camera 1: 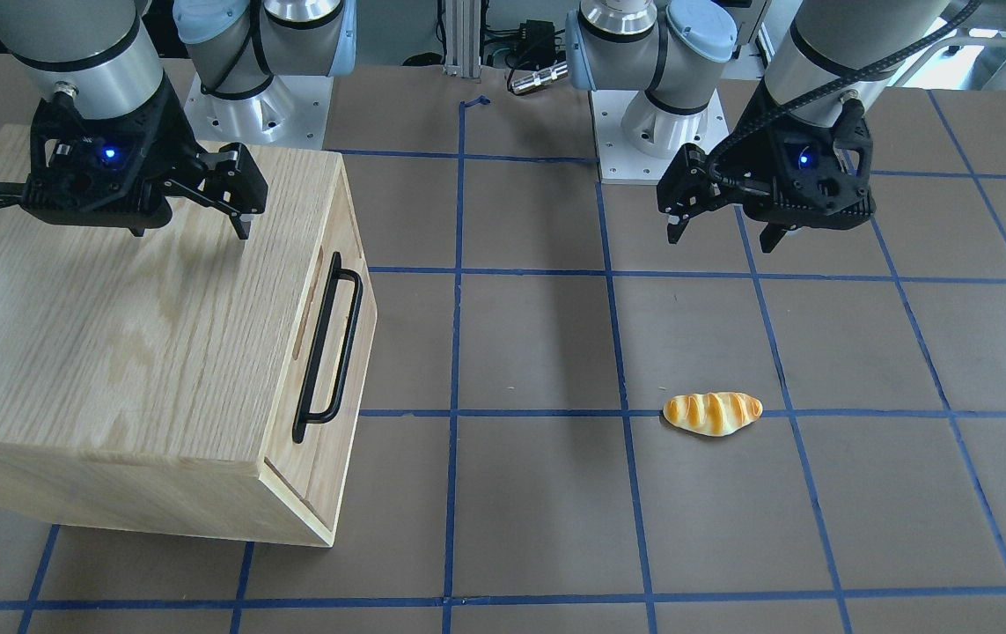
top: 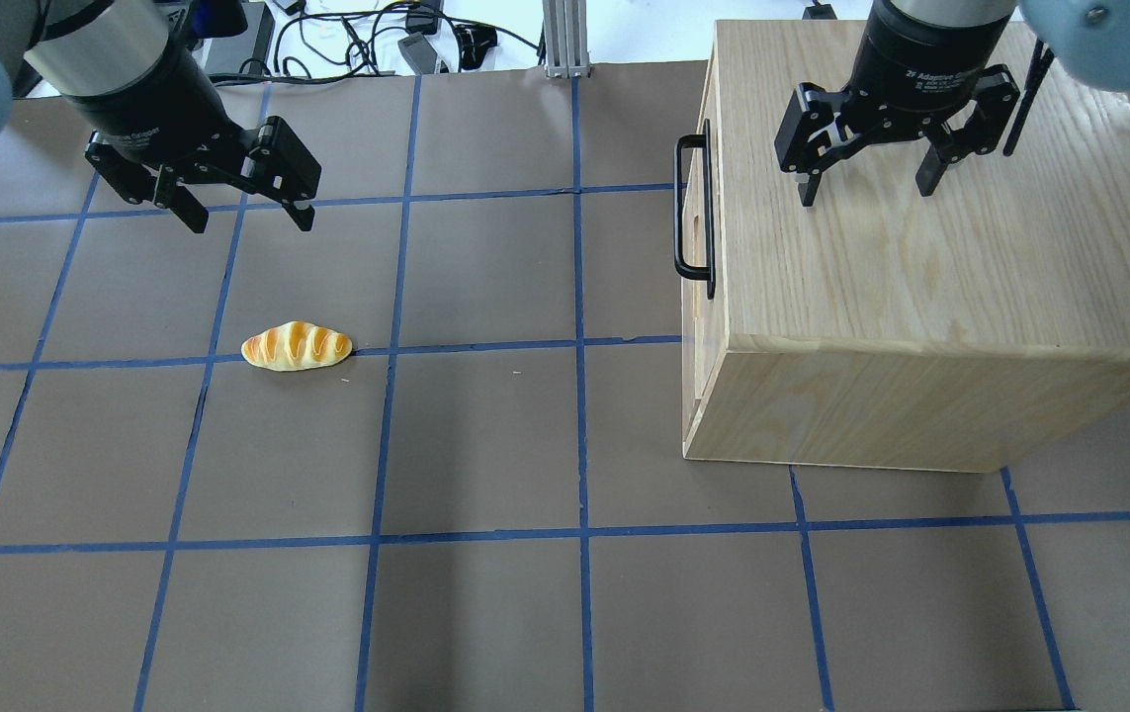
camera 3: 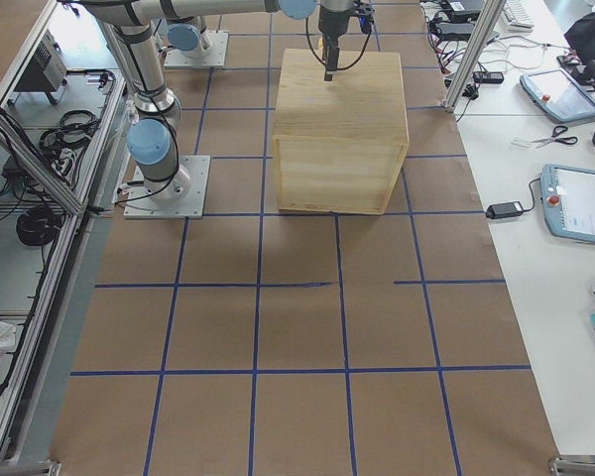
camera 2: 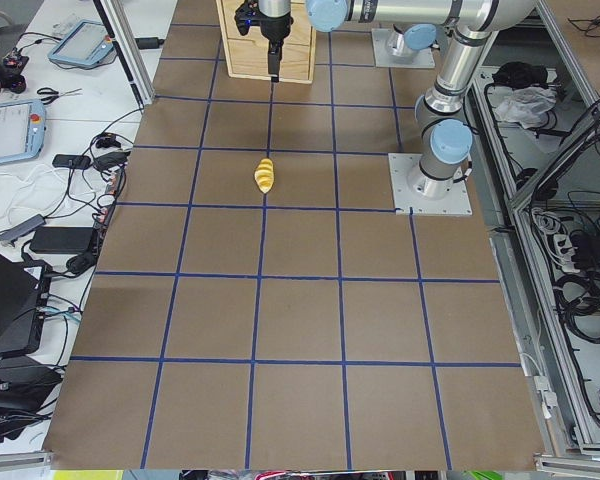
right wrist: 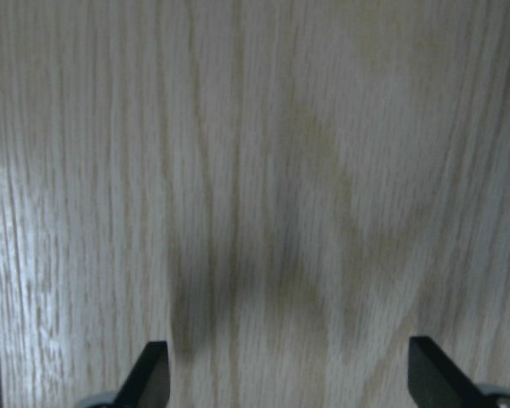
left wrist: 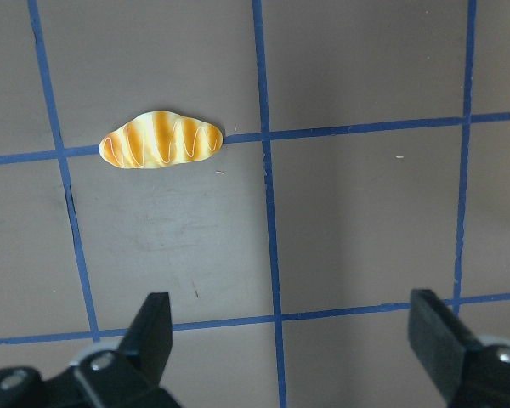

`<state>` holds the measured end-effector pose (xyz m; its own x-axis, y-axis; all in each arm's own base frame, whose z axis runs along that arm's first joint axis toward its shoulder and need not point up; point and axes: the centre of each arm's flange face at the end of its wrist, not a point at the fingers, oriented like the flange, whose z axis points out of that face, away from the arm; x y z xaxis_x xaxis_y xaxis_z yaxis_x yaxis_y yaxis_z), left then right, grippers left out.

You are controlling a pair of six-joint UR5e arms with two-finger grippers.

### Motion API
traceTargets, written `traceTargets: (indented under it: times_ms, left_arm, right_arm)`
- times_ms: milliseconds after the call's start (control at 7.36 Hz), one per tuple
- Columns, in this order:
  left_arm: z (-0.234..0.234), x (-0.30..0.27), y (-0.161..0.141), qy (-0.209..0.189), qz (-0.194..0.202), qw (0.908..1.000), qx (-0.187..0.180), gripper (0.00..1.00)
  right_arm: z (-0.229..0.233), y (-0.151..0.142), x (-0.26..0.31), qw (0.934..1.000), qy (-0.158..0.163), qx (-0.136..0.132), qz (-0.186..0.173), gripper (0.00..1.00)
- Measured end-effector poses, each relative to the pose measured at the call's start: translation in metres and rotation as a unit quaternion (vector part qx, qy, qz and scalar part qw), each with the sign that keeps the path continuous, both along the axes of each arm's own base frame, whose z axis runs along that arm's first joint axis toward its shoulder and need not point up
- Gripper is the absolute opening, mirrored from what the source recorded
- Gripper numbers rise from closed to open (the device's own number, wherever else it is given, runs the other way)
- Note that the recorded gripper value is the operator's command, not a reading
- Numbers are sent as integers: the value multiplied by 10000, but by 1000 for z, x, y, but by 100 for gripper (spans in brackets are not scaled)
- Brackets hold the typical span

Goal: Open upper drawer

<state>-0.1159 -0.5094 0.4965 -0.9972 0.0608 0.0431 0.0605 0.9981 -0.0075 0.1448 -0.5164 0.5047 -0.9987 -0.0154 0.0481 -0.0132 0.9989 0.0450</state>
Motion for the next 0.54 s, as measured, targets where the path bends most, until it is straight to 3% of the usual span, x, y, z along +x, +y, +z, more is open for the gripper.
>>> traceTargets:
  times_ms: [544]
  left_arm:
    - [-15, -4, -14, 48, -29, 10000, -36, 100]
  right_arm:
    - [0, 0, 0, 10000, 0, -3, -5, 100]
